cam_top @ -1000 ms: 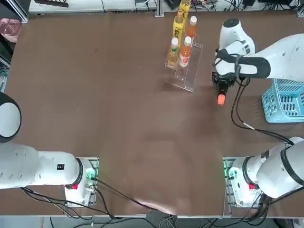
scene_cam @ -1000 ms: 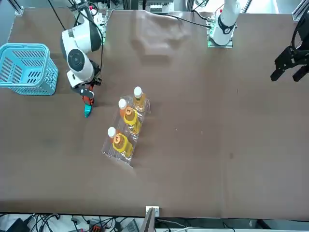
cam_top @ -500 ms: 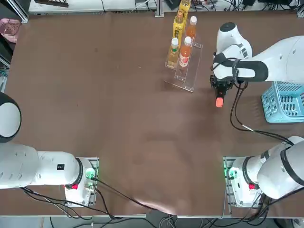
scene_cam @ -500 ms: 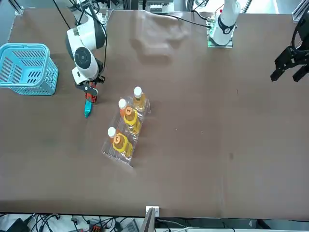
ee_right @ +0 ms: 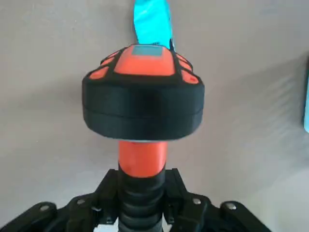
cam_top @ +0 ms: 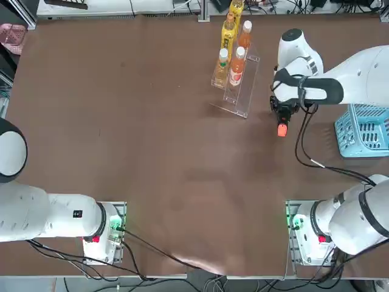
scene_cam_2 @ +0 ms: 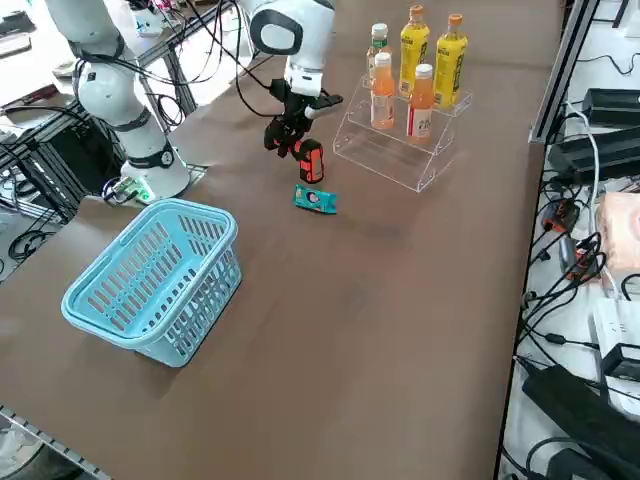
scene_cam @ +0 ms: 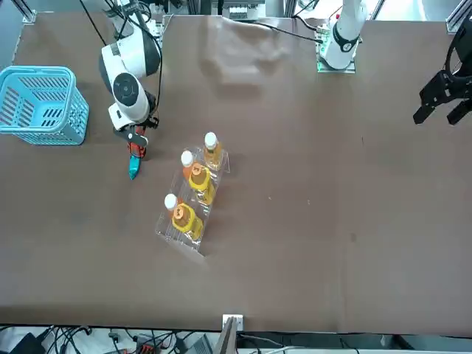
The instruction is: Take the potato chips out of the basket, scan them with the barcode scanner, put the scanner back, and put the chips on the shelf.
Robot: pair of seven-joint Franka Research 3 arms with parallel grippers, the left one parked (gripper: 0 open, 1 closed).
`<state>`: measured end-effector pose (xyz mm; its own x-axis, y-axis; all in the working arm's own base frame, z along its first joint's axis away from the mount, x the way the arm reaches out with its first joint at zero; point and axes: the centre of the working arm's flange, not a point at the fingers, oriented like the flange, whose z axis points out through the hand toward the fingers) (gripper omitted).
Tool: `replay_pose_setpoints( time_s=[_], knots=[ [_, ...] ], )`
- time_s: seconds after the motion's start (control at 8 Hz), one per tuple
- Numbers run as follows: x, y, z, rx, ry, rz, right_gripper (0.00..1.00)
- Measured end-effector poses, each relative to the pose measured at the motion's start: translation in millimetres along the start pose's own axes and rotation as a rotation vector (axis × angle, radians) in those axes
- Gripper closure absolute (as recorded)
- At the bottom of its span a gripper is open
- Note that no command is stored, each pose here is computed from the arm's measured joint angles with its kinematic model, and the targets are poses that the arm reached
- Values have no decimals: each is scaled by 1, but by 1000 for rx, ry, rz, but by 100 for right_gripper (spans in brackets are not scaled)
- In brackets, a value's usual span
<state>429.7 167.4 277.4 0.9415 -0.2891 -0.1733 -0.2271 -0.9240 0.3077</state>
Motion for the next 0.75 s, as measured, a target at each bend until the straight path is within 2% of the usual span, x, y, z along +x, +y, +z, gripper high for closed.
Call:
replay_pose_setpoints(
  time_s=[0.38,0.62,0.75],
  knots=[
    [9,5,-11,-27,38,-12,59],
    [40,30,-50,-47,39,-51,59],
    [65,59,-71,-30,39,-89,59]
  ],
)
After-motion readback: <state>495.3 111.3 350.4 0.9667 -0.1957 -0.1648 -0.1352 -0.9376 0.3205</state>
